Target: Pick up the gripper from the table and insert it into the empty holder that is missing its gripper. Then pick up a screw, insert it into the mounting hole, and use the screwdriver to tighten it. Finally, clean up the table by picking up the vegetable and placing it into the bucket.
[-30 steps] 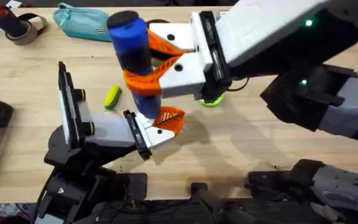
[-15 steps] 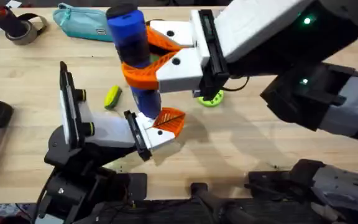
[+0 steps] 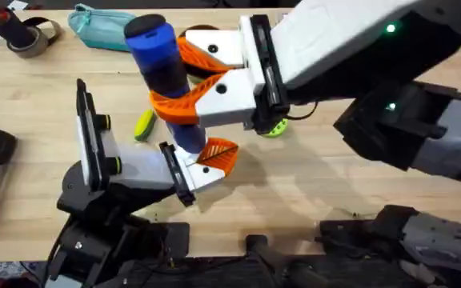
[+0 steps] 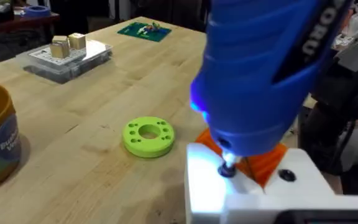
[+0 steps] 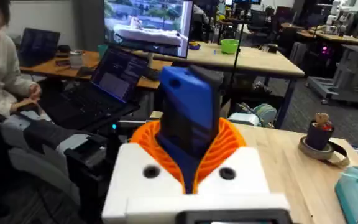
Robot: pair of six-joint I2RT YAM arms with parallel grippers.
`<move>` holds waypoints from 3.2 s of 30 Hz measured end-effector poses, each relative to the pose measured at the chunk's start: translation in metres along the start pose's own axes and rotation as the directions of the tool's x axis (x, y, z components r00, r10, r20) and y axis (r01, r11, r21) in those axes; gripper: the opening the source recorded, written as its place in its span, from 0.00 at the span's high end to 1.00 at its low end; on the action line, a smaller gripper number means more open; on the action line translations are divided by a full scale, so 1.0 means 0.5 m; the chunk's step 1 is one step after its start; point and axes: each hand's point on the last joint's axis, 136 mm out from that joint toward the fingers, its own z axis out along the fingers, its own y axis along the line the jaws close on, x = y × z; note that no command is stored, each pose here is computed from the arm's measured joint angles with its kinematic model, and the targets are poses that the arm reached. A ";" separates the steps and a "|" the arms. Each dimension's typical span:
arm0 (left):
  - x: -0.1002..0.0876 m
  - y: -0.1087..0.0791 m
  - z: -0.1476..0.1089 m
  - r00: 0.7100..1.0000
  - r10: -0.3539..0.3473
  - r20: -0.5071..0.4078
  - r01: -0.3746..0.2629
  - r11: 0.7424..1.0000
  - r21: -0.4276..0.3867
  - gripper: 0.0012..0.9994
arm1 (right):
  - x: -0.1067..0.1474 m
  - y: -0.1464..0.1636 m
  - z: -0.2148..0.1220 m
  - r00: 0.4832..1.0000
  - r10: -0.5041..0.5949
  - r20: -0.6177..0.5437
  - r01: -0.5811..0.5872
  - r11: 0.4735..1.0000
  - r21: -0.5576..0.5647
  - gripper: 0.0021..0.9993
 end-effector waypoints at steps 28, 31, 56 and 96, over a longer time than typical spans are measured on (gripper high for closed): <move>-0.001 0.000 0.000 1.000 0.006 0.003 -0.006 1.000 -0.002 0.99 | -0.013 0.016 0.011 1.000 -0.028 0.008 0.028 0.999 -0.036 0.96; -0.001 0.000 0.000 1.000 0.007 0.003 -0.007 1.000 -0.002 0.99 | -0.016 0.017 0.012 1.000 -0.028 0.008 0.029 0.999 -0.040 0.96; -0.003 0.006 0.000 1.000 0.009 0.005 -0.009 1.000 -0.017 0.99 | -0.041 0.019 0.014 0.998 -0.061 0.033 0.063 0.997 -0.054 0.96; -0.003 0.007 0.000 1.000 0.009 0.006 -0.009 1.000 -0.020 0.99 | -0.050 -0.012 0.004 0.998 -0.042 0.044 0.041 0.999 0.014 0.96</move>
